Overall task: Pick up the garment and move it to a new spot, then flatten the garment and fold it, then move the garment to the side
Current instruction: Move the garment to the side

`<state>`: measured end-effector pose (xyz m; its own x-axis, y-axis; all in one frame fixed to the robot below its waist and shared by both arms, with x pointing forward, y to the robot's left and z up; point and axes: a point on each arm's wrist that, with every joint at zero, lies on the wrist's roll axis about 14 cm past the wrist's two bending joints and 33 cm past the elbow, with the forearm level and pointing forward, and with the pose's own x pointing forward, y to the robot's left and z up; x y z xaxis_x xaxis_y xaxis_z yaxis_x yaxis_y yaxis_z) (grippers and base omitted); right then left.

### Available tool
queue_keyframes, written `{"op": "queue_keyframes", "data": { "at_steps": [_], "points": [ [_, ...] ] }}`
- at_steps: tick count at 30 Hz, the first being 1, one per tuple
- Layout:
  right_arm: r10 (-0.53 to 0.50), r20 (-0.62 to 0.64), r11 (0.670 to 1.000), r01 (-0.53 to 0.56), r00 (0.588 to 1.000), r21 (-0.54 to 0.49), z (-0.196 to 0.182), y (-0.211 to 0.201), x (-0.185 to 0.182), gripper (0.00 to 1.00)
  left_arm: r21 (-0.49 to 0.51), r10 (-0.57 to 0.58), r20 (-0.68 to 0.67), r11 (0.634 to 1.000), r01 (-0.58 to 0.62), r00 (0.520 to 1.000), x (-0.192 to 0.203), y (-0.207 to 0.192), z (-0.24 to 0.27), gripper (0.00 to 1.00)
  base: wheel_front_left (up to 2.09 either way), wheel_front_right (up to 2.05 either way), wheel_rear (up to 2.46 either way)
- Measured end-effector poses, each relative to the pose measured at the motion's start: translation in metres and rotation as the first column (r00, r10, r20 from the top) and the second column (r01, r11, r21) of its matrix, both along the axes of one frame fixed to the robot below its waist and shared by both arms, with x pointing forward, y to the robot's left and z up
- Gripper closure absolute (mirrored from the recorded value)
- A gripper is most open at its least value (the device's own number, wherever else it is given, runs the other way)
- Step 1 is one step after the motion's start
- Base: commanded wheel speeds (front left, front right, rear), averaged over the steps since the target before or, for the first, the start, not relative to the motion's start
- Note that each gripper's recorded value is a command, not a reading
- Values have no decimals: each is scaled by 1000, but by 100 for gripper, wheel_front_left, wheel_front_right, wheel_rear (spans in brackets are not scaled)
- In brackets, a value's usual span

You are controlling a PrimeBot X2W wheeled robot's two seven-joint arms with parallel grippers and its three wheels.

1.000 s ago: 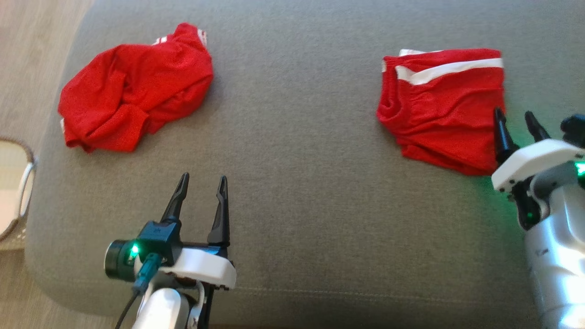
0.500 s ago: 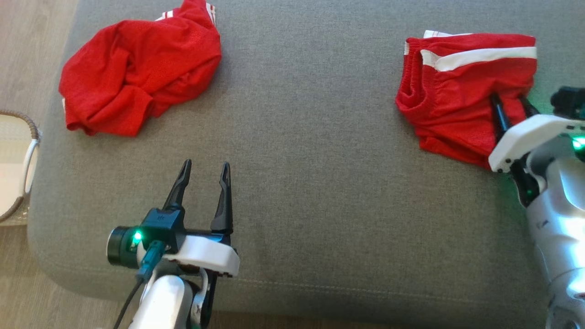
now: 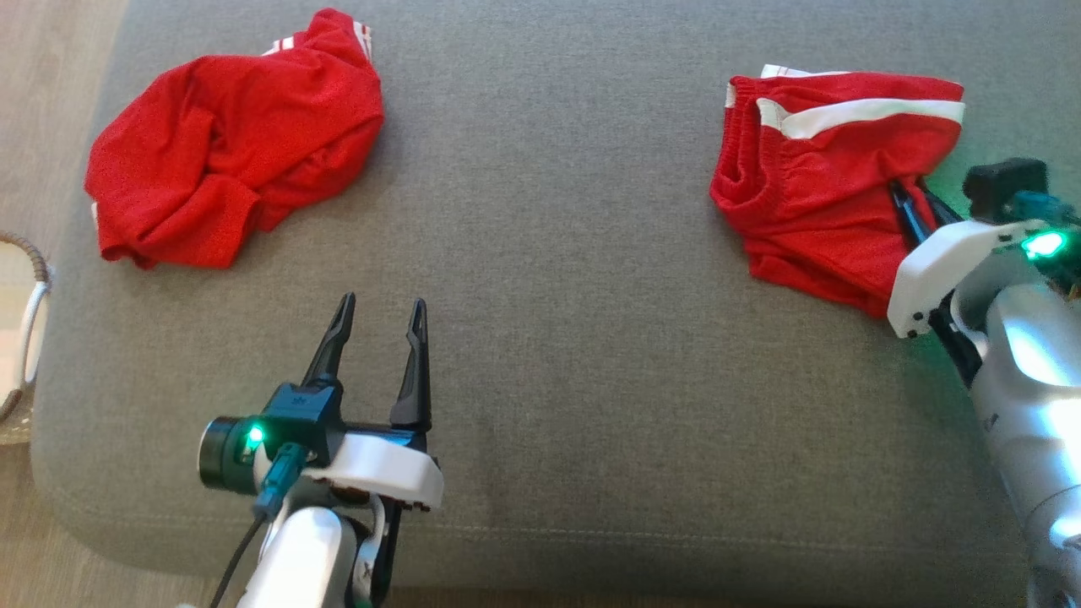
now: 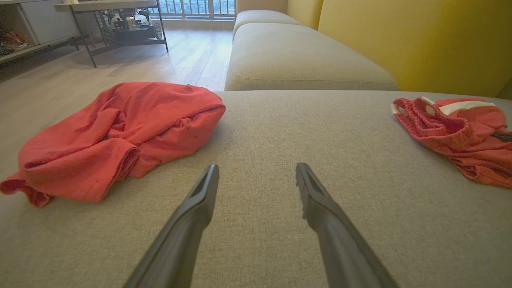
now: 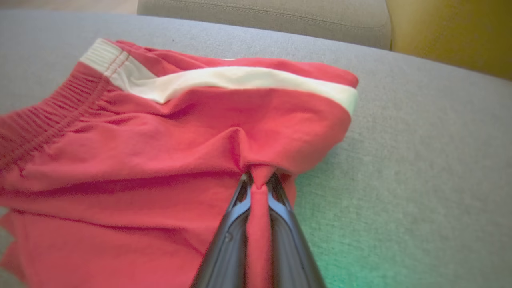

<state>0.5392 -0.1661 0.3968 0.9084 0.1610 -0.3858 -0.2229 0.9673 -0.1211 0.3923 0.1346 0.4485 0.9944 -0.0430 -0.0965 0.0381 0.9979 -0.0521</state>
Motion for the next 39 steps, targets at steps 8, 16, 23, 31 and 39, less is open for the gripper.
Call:
{"op": "queue_keyframes", "data": {
  "at_steps": [8, 16, 23, 31, 39],
  "points": [
    [76, 34, 978, -68, 997, -196, 12, -29, 16, 100, 22, -57, 1, 998, 57, 998, 11, -13, -5, 0, 0, 0, 0],
    [4, 65, 951, 16, 998, -308, 26, -96, 32, 100, 47, -207, 73, 978, 204, 976, 54, -53, 3, 0, 0, 0, 0],
    [-92, 90, 908, 121, 992, -401, 38, -166, 36, 100, 81, -425, 122, 905, 418, 897, 84, -112, -1, 0, 0, 0, 0],
    [-198, 76, 859, 210, 977, -467, 31, -223, 19, 100, 60, -574, 181, 817, 573, 799, 103, -174, -6, 0, 0, 0, 0],
    [-256, 80, 843, 263, 963, -469, 27, -241, 10, 78, 22, -619, 179, 780, 626, 765, 101, -198, -18, 0, 0, 0, 0]
  ]
}}
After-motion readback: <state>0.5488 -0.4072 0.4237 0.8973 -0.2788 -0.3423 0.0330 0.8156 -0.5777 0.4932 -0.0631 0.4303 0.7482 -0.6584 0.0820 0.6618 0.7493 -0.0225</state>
